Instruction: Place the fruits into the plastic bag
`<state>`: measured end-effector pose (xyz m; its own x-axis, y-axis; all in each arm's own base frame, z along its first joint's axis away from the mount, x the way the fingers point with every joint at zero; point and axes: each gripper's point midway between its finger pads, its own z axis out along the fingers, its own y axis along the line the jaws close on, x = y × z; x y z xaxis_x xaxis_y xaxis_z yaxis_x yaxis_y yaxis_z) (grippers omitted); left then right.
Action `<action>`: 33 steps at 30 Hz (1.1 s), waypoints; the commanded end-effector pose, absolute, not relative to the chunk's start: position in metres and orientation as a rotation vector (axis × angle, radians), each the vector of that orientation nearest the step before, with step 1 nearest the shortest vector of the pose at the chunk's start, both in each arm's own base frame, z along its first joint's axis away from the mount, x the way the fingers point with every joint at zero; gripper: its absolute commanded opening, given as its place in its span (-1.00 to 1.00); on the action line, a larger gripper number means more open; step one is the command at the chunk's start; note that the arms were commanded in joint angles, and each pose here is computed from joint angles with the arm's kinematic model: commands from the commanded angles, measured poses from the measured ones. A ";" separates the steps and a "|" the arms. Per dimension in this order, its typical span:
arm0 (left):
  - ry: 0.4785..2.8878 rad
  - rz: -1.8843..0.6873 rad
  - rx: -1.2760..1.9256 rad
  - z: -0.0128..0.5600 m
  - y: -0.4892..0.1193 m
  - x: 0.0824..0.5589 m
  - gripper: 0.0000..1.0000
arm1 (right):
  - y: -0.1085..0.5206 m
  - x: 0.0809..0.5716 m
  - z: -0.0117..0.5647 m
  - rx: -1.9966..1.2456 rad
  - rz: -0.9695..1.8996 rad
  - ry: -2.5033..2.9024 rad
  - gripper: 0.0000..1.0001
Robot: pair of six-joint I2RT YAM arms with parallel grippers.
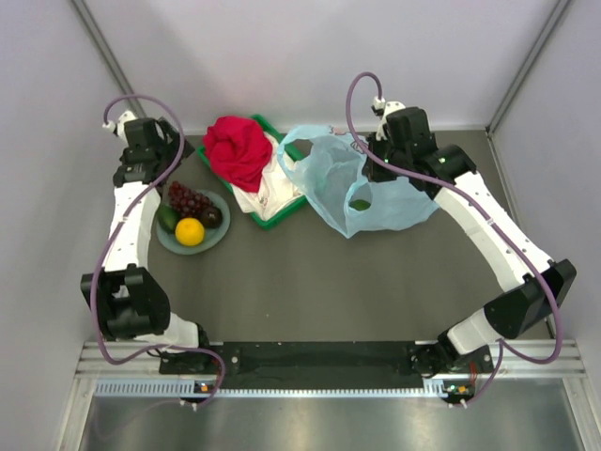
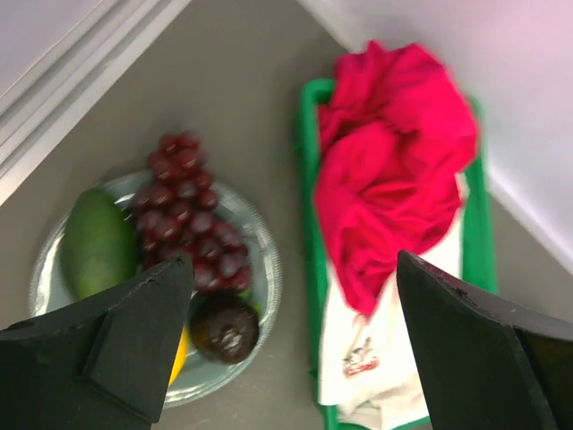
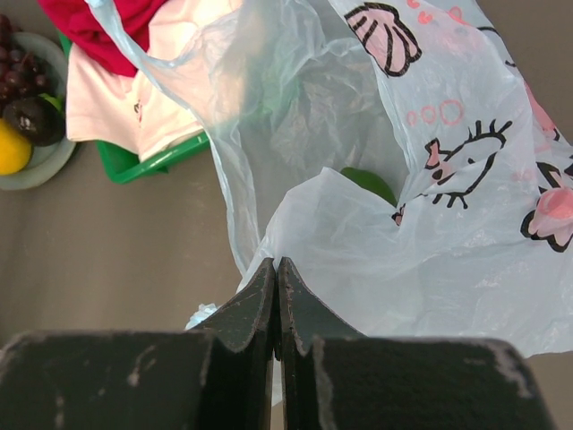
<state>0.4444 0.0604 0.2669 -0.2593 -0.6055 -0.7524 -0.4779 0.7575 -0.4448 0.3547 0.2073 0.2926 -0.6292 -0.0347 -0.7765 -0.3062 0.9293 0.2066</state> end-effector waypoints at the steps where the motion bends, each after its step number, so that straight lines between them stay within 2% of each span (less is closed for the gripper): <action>1: 1.928 0.020 -0.982 0.240 0.086 0.408 0.98 | 0.200 0.361 0.306 -0.207 0.389 2.172 -1.00; 4: 1.882 0.081 -1.049 0.230 0.105 0.389 0.98 | 0.198 0.359 0.307 -0.207 0.378 2.170 -1.00; 11: 1.960 0.090 -1.184 0.178 0.137 0.360 0.98 | 0.199 0.361 0.306 -0.240 0.368 2.170 -1.00; 25: 2.194 0.104 -1.098 0.110 0.141 0.372 0.97 | 0.200 0.362 0.307 -0.274 0.358 2.173 -1.00; 30: 2.233 0.065 -1.105 0.097 0.137 0.375 0.88 | 0.196 0.362 0.308 -0.266 0.346 2.166 -1.00; 33: 2.261 0.043 -1.112 0.091 0.134 0.378 0.73 | 0.197 0.362 0.308 -0.266 0.345 2.166 -1.00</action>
<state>0.3595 0.1320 0.0810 -0.4643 -0.7162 -0.5210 -0.7552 0.6275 -0.1897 0.3560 0.2014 0.2890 -0.6196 -0.0815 -0.7807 -0.3184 0.9352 0.1550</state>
